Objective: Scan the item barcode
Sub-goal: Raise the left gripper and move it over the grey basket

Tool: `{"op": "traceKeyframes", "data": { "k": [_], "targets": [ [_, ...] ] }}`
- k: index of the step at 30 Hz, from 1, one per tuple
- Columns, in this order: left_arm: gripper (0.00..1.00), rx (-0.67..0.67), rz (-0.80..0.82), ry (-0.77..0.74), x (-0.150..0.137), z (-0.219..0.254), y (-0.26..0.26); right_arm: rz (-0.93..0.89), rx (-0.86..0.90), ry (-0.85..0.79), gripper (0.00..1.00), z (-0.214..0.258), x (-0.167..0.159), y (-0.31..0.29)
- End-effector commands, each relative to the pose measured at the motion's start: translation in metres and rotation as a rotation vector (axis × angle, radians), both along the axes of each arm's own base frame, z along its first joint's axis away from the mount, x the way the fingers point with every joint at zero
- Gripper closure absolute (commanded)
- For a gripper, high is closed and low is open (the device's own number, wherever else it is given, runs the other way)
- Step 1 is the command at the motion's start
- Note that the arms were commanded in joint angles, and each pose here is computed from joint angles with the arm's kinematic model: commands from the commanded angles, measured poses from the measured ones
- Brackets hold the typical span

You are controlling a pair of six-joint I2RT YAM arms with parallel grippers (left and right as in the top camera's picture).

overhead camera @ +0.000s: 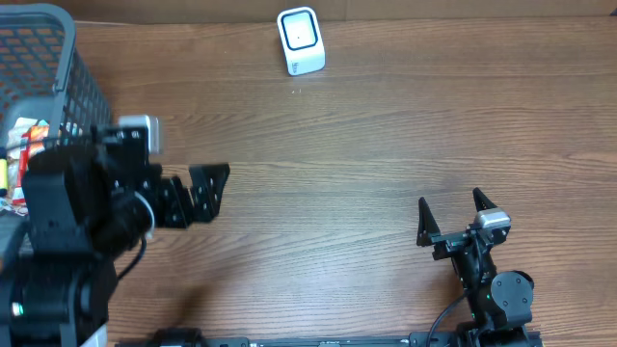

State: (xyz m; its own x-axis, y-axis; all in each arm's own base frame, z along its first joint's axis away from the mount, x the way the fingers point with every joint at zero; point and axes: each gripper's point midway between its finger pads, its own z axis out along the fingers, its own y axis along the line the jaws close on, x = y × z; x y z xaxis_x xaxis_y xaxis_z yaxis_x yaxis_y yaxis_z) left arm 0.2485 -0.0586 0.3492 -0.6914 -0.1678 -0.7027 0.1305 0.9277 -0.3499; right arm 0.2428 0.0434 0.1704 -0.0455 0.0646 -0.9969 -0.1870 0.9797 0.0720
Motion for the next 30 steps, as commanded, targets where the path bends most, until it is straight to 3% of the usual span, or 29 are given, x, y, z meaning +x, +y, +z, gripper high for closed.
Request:
{"op": "traceKeyframes", "data": {
  "k": [1, 21, 30],
  "targets": [
    [0.00, 0.016, 0.012, -0.043, 0.013, 0.017, 0.003, -0.001, 0.007, 0.006, 0.00, -0.004, 0.001, 0.000],
    [0.01, 0.082, 0.306, -0.049, 0.056, 0.031, 0.051, -0.001, 0.007, 0.006, 0.00, -0.004, 0.001, 0.000],
    [0.01, 0.136, 0.552, -0.089, 0.102, 0.081, 0.137, -0.001, 0.007, 0.006, 0.00, -0.004, 0.001, 0.000]
  ]
}}
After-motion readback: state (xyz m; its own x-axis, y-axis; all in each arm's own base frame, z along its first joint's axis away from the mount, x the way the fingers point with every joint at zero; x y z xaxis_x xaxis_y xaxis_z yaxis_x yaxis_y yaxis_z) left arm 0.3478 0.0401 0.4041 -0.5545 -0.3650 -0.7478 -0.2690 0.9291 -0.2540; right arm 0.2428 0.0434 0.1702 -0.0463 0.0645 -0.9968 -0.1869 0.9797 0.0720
